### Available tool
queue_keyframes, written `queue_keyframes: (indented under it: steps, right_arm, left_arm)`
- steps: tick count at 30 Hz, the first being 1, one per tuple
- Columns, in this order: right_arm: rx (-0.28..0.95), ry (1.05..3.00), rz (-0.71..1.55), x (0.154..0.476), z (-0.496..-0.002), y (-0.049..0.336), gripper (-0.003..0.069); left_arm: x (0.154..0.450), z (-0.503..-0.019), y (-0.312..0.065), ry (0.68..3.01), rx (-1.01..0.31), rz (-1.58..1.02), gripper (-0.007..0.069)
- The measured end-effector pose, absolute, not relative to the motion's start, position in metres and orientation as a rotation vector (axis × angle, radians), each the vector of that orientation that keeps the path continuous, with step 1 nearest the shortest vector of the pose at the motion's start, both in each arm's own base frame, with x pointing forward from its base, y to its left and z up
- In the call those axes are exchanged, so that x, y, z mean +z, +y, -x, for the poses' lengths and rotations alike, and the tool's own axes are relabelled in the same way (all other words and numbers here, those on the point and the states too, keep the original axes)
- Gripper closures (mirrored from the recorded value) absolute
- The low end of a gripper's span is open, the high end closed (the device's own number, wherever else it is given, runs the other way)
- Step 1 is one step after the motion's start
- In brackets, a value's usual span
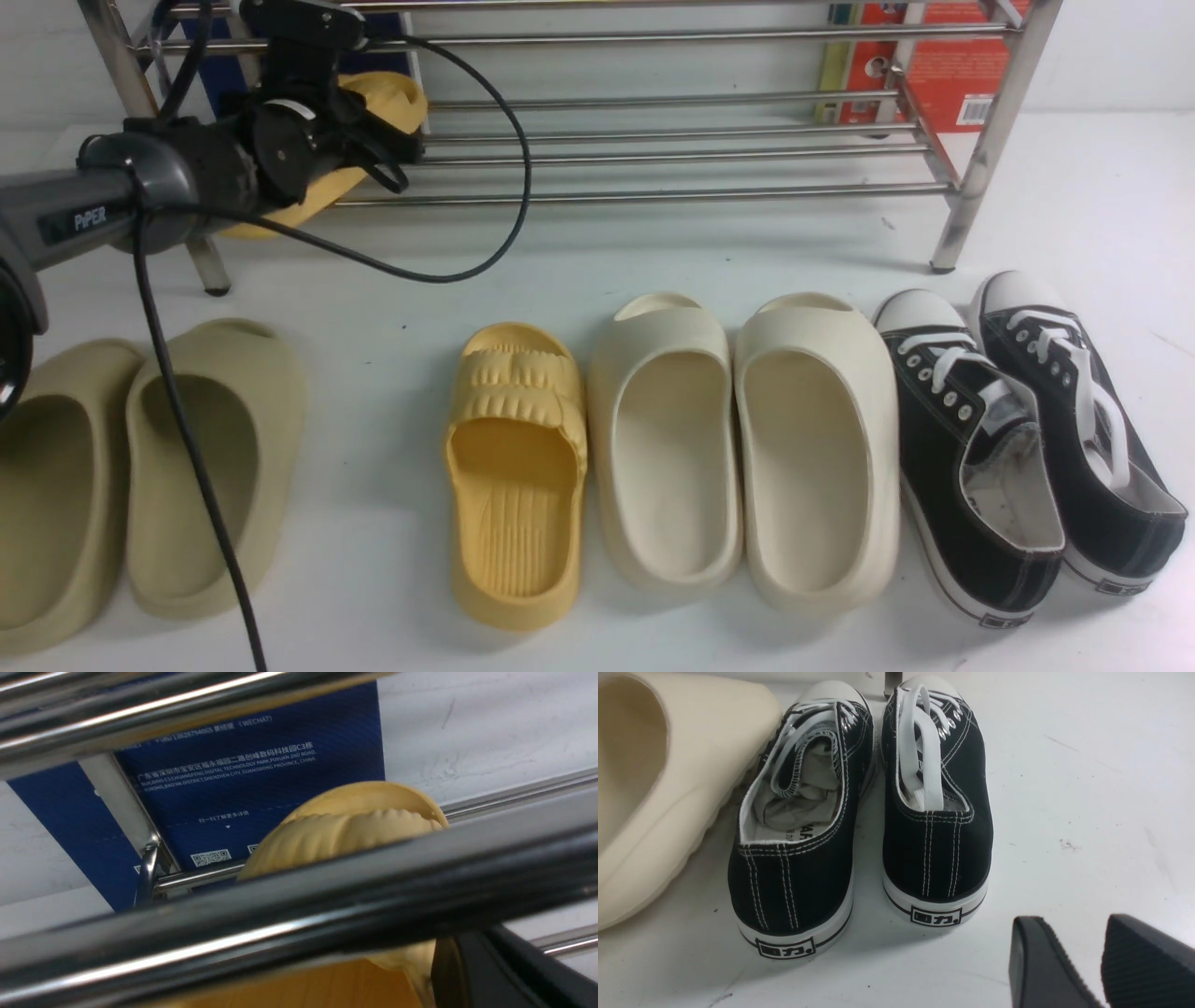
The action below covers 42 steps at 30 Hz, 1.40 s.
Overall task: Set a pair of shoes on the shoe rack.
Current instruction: Use the left arm to put a shoe into the shoe rack, then use the left arm to grab the shoe closest to it
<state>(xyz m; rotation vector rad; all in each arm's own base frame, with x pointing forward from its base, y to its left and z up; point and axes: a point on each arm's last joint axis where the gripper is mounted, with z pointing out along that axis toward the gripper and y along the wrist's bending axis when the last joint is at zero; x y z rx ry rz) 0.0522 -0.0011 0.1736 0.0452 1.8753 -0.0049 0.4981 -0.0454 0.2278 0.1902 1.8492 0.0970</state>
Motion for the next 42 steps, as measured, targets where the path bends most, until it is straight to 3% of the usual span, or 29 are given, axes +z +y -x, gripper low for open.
queue_keyframes:
  steps: [6,15,19,25,32,39,42]
  right_arm:
    - [-0.005,1.875,-0.045,0.174,-0.052,-0.001,0.0415]
    - [-0.005,1.875,-0.045,0.174,-0.052,-0.001,0.0415]
    - [-0.005,1.875,-0.045,0.174,-0.052,-0.001,0.0415]
    - [-0.005,1.875,-0.045,0.174,-0.052,-0.001,0.0415]
    - [-0.005,1.875,-0.045,0.174,-0.052,-0.001,0.0415]
    - [-0.005,1.875,-0.045,0.174,-0.052,-0.001,0.0415]
    - [-0.005,1.875,-0.045,0.174,-0.052,-0.001,0.0415]
  left_arm:
    - [0.249,-0.483,-0.068,1.929,-0.007,-0.250,0.0638]
    - [0.299,-0.422,-0.095,2.262,-0.360,-0.304,0.0638]
    - [0.318,-0.380,-0.092,2.416,-0.442,-0.270,0.0638]
    - [0.297,-0.317,-0.093,2.482,-0.386,-0.180,0.0638]
    - [0.249,-0.257,-0.147,2.649,-0.360,-0.286,0.0638]
    - [0.236,-0.256,-0.154,2.673,-0.234,-0.104,0.0637]
    - [0.236,-0.258,-0.151,2.654,-0.190,-0.089,0.0591]
